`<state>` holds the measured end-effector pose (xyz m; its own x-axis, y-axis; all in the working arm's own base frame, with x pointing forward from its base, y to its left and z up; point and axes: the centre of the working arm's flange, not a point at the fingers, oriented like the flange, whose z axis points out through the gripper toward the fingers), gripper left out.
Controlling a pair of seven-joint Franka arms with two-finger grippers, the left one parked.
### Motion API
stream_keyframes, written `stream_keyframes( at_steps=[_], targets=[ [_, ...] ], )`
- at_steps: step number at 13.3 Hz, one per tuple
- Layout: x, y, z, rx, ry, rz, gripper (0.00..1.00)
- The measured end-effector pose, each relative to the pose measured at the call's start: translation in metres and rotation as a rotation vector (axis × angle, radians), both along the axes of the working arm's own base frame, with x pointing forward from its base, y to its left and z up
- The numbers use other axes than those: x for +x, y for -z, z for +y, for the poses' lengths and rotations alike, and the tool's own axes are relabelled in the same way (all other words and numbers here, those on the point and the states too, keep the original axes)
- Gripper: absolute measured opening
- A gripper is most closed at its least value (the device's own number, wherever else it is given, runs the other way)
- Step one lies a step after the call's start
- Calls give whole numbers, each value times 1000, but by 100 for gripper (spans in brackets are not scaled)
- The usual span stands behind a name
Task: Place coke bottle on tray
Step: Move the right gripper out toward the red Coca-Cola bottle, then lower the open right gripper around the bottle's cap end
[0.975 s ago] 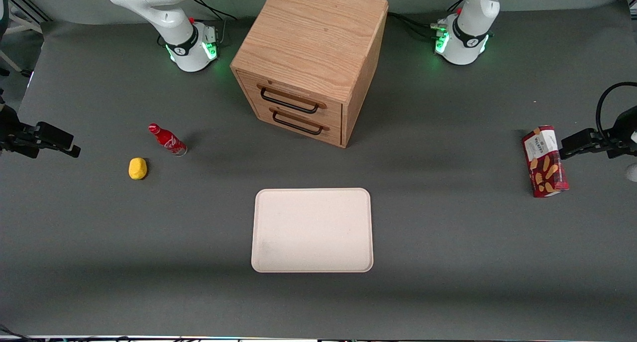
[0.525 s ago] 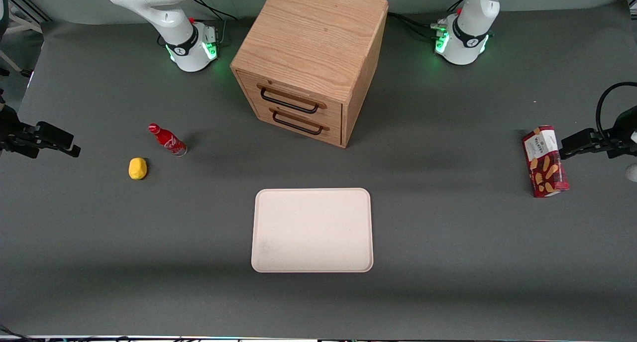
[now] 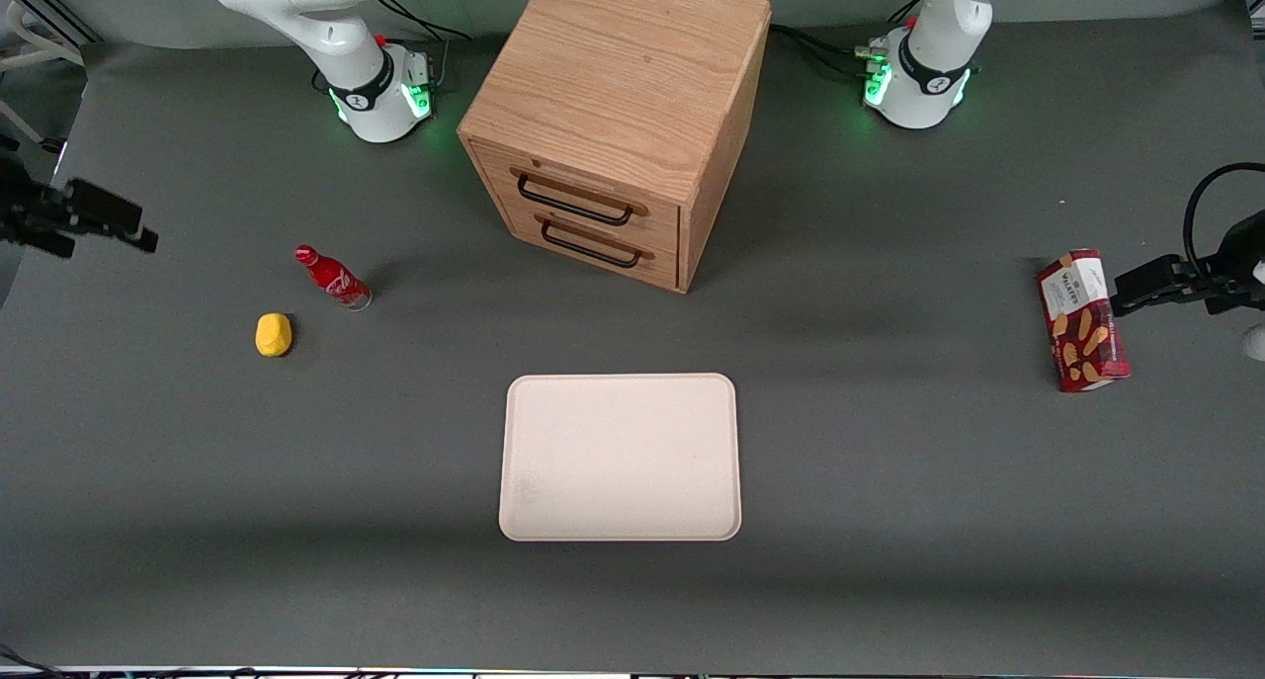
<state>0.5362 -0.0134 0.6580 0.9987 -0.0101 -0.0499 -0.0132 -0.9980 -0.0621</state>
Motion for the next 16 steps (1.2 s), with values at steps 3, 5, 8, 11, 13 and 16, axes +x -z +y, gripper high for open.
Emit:
stream_keyframes(
  at_steps=[3, 5, 8, 11, 13, 16],
  targets=[
    [-49, 7, 1, 12, 2, 36, 100],
    [-69, 26, 5, 15, 11, 54, 100],
    [-83, 60, 6, -2, 16, 78, 100],
    [-92, 81, 5, -7, 21, 93, 100],
    [-93, 91, 5, -8, 34, 87, 100],
    [-92, 137, 5, -22, 51, 76, 100]
  ],
)
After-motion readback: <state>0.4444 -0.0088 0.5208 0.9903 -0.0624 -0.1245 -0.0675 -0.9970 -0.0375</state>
